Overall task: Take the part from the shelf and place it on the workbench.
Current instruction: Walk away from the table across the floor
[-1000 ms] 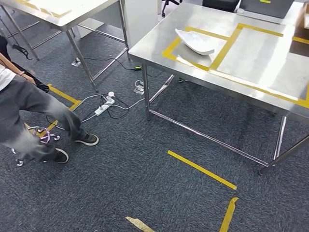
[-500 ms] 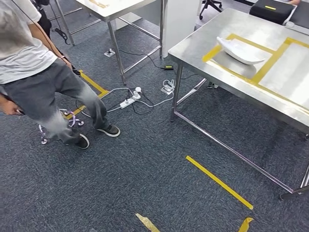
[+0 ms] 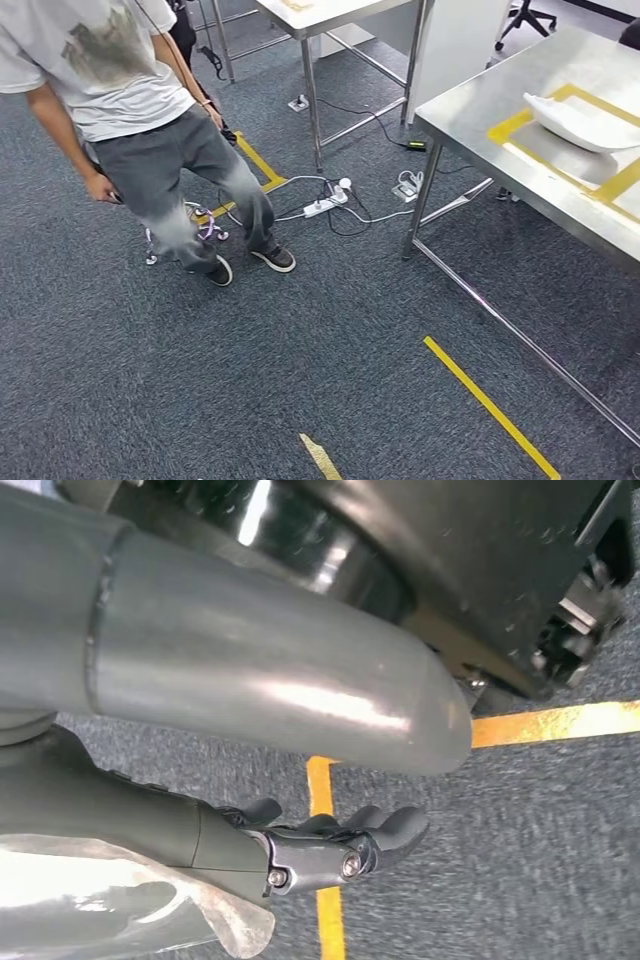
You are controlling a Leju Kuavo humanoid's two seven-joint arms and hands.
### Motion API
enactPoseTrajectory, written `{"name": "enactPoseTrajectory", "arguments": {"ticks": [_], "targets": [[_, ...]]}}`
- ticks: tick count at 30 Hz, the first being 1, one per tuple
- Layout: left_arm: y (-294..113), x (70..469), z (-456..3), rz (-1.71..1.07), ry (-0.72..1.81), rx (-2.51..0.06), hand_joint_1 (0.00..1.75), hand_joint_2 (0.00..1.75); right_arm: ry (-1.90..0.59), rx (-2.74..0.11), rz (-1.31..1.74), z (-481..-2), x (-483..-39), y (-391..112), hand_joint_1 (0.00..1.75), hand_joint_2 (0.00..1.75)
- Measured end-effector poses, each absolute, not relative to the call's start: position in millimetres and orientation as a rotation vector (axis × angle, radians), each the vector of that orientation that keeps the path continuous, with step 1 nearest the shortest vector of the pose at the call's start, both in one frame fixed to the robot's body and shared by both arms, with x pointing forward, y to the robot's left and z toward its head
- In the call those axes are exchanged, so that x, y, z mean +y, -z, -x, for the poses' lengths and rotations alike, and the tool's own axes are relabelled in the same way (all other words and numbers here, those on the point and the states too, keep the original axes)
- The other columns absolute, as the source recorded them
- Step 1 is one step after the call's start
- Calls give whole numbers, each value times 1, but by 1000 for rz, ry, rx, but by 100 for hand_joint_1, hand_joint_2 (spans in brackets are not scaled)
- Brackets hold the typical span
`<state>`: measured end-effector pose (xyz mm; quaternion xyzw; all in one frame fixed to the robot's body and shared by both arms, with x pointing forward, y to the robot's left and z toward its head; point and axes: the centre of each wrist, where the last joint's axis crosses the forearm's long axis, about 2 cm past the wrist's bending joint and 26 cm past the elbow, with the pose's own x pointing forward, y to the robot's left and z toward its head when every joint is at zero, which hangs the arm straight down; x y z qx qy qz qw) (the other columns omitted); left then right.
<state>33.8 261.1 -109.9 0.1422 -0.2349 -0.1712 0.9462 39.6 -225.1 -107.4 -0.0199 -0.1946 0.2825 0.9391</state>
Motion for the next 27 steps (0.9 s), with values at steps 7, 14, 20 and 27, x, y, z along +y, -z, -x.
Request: {"name": "enactPoseTrajectory", "arguments": {"ticks": [7, 14, 20, 27], "targets": [[110, 261, -36, -298, 325, -485, 0, 0, -578, -406, 41, -44, -225, 107, 0, 0], [109, 262, -39, -305, 311, -498, 0, 0, -586, -403, 37, -42, -225, 107, 0, 0], [109, 261, -40, -303, 306, -497, 0, 0, -588, -403, 32, -42, -225, 107, 0, 0], [109, 262, -40, -303, 305, -494, 0, 0, -588, -402, 23, -41, -224, 107, 0, 0]]}}
